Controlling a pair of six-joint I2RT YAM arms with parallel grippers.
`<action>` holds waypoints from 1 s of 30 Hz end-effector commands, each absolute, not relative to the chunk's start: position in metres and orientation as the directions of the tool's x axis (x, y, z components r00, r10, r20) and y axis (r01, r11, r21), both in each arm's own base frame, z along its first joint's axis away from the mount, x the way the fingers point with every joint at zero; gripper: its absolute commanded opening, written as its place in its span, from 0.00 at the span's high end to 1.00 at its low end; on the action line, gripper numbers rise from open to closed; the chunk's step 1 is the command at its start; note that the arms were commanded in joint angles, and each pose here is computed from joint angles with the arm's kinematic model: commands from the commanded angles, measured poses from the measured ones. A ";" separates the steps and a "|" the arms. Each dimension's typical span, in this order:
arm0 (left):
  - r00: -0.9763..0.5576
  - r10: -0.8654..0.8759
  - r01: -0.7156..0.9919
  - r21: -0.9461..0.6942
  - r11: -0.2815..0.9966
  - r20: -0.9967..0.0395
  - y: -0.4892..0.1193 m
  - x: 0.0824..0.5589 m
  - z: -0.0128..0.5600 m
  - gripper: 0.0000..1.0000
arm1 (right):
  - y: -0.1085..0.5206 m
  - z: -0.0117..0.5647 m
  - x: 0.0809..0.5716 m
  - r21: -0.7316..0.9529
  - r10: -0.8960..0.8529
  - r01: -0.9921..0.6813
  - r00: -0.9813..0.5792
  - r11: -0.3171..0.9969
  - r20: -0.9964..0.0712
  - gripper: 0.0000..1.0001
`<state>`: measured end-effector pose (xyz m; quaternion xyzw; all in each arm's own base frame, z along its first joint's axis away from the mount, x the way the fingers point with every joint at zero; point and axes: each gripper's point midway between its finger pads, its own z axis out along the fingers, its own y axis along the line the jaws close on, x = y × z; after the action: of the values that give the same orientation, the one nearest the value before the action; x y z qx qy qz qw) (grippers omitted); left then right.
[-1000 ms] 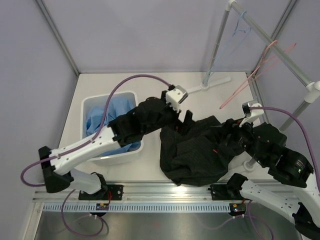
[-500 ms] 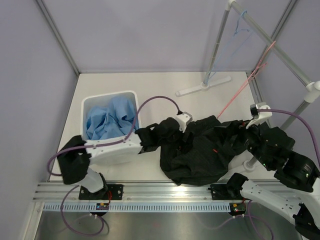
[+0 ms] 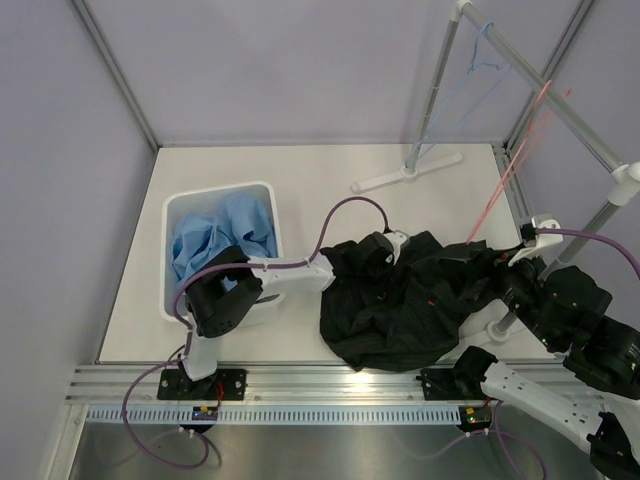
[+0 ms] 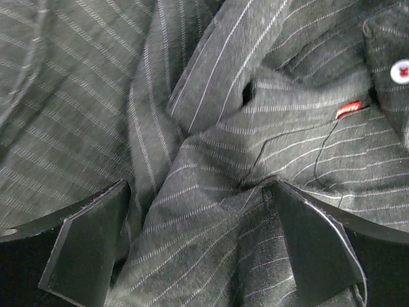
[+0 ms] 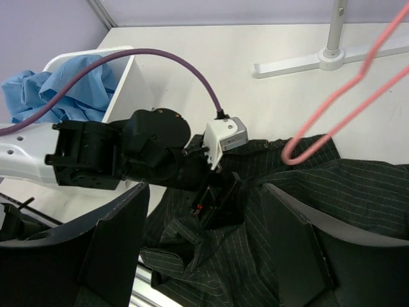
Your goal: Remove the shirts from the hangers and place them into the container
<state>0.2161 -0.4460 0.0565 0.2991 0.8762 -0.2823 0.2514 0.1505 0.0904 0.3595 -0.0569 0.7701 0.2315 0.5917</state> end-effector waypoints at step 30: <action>0.110 0.185 0.130 0.198 0.971 -0.977 -0.138 0.320 0.568 1.00 | 0.142 0.381 0.176 0.281 0.170 -0.468 -0.266 0.838 -0.949 0.23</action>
<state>0.3286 -0.1740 0.5508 0.0848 0.6751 -0.0770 0.7288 0.1715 0.1283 0.3563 -0.0847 0.7739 0.2438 0.5783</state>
